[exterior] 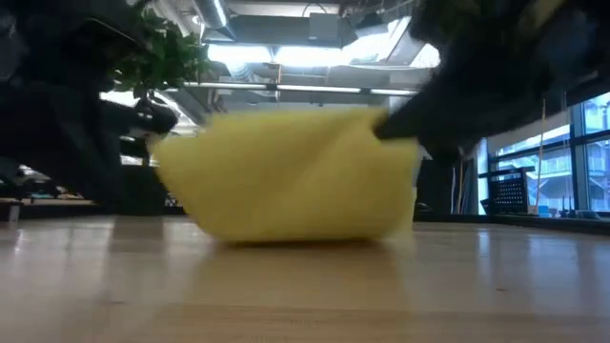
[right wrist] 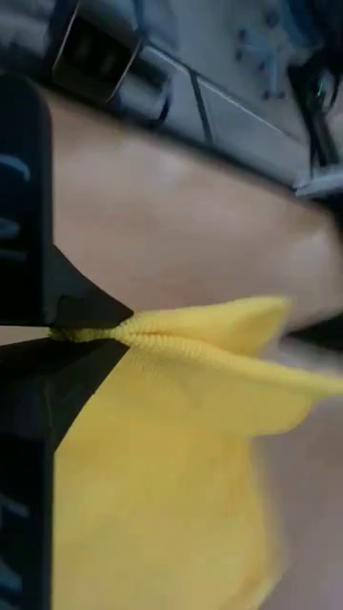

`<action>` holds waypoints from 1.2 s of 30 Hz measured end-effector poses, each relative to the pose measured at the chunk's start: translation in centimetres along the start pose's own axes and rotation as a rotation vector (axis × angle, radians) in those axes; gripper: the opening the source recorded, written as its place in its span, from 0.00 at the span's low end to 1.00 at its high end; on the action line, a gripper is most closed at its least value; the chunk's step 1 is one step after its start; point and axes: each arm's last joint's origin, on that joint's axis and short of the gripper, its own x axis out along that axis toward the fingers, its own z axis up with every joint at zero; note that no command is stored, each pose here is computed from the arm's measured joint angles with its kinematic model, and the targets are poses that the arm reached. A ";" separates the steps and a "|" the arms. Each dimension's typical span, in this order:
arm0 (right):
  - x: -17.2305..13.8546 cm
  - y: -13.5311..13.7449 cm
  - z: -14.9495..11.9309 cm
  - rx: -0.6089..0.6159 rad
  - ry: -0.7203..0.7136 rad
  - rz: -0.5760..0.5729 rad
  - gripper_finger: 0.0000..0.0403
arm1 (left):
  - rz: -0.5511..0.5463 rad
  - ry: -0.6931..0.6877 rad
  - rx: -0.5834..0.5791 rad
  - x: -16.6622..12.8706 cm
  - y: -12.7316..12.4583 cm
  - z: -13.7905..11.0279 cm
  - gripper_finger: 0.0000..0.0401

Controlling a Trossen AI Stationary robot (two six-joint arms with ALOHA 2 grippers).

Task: Fold microfiber towels
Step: Fold the yellow microfiber cloth

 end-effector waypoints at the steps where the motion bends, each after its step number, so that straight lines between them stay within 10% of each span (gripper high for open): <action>1: 0.5 1.0 0.6 -0.016 0.004 0.005 0.02 | 0.014 -0.019 0.005 -0.1 -0.3 0.1 0.00; 12: 4.3 1.1 3.0 -0.088 0.172 -0.103 0.02 | -0.037 -0.223 0.048 -3.3 -2.0 2.2 0.03; 27: 4.5 0.3 3.4 -0.070 0.190 -0.083 0.03 | 0.110 -0.250 -0.018 -1.9 1.5 2.9 0.49; 36: 4.5 0.3 3.4 -0.072 0.192 -0.085 0.03 | 0.046 -0.226 -0.074 -0.5 2.7 2.9 0.59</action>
